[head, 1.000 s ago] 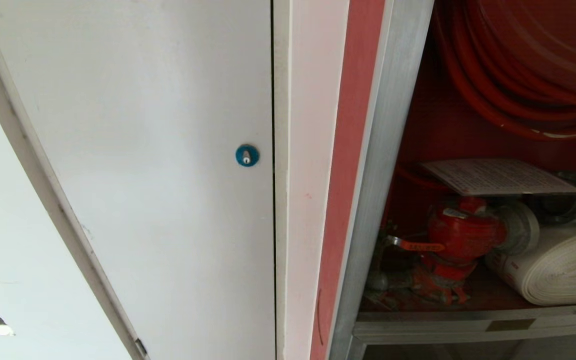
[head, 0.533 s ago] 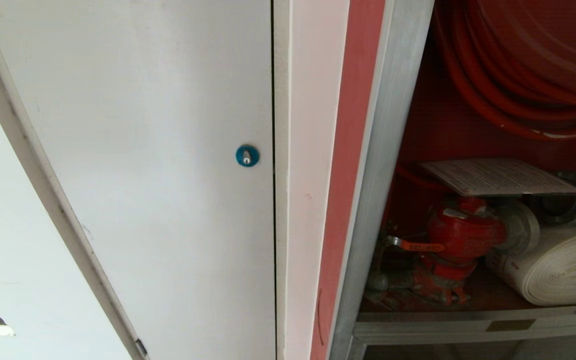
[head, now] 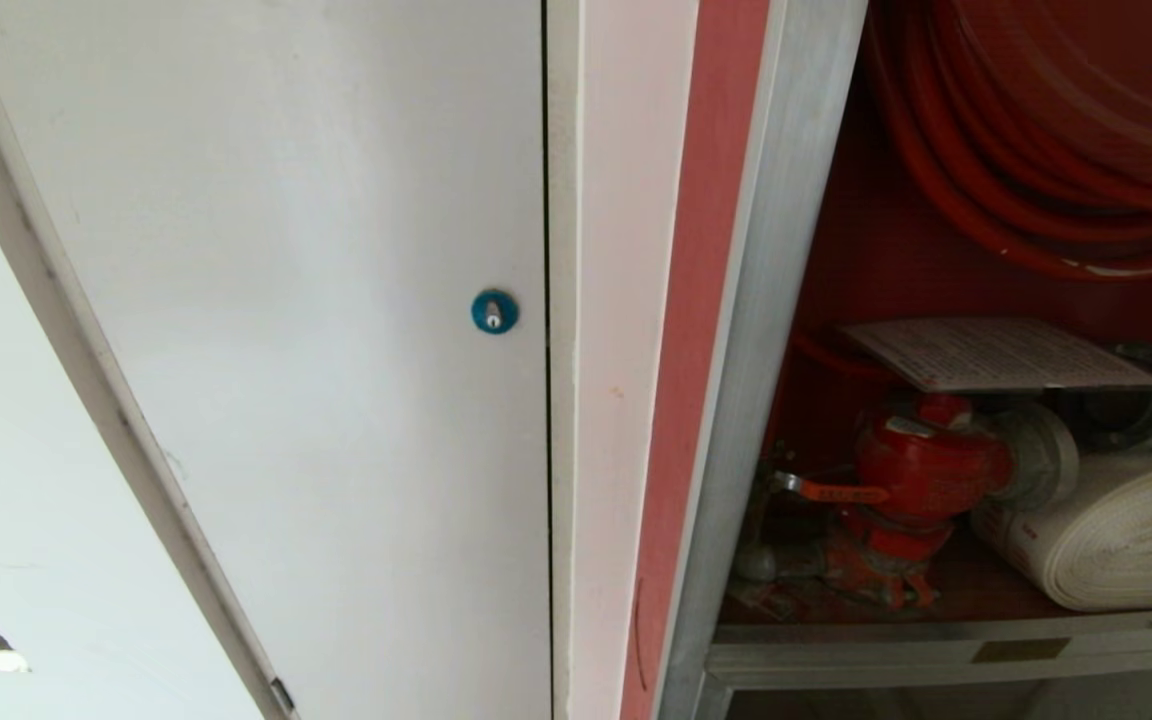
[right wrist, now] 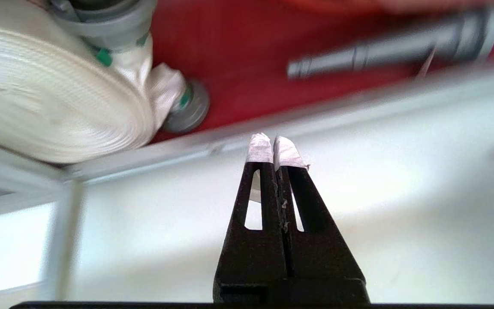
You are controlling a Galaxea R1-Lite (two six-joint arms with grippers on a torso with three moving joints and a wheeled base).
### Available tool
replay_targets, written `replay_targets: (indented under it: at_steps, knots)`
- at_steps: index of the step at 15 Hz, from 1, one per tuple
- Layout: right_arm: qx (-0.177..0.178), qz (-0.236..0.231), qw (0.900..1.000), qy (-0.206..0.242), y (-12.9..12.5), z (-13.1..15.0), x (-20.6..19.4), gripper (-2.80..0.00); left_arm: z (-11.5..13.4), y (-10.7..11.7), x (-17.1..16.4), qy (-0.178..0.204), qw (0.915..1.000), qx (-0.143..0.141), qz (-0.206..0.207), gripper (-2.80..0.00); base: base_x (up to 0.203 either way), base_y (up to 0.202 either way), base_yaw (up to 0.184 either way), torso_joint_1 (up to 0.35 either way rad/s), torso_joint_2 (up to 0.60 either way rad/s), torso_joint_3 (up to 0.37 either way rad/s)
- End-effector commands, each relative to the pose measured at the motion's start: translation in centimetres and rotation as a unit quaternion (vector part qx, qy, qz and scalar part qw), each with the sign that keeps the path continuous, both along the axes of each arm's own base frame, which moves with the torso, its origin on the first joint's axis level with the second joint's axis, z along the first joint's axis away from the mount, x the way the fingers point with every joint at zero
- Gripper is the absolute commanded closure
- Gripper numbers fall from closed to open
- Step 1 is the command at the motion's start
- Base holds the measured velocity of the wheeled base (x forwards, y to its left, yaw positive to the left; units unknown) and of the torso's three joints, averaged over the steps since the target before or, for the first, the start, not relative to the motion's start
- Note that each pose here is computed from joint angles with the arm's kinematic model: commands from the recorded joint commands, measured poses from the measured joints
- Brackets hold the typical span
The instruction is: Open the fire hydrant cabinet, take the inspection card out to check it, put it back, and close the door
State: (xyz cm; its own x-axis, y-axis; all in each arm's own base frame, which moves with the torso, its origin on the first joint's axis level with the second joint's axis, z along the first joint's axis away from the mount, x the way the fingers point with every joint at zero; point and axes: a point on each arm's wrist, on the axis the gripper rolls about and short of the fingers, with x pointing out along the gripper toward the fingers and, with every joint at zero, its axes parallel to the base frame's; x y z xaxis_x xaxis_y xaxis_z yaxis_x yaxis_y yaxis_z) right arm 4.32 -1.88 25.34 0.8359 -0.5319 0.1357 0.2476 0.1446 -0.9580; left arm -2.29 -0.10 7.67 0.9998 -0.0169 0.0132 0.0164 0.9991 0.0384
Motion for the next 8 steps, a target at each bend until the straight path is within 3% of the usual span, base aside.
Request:
replay_targets:
  at_steps: [1, 3, 5, 8]
  knots:
    - [0.023, -0.004, 0.999, -0.026, 0.2, 0.0, -1.0, 0.0, -0.2, 0.0, 0.0, 0.003, 1.0, 0.0, 0.0, 0.0, 0.0, 0.0, 0.0, 0.0, 0.0, 0.0]
    - [0.088, 0.003, 0.995, -0.044, 0.3, -0.3, -1.1, 0.0, -0.2, 0.0, 0.1, 0.004, 1.0, 0.0, 0.0, 0.0, 0.0, 0.0, 0.0, 0.0, 0.0, 0.0]
    - [0.167, 0.008, 0.985, -0.046, 0.3, -0.6, -1.3, 0.0, -0.2, 0.0, 0.0, 0.003, 1.0, 0.0, 0.0, 0.0, 0.0, 0.0, 0.0, 0.0, 0.0, 0.0]
    - [0.305, 0.012, 0.951, -0.043, 0.6, -0.7, -2.0, 0.0, -0.2, 0.0, 0.0, 0.002, 1.0, 0.0, 0.0, 0.0, 0.0, 0.0, 0.0, 0.0, 0.0, 0.0]
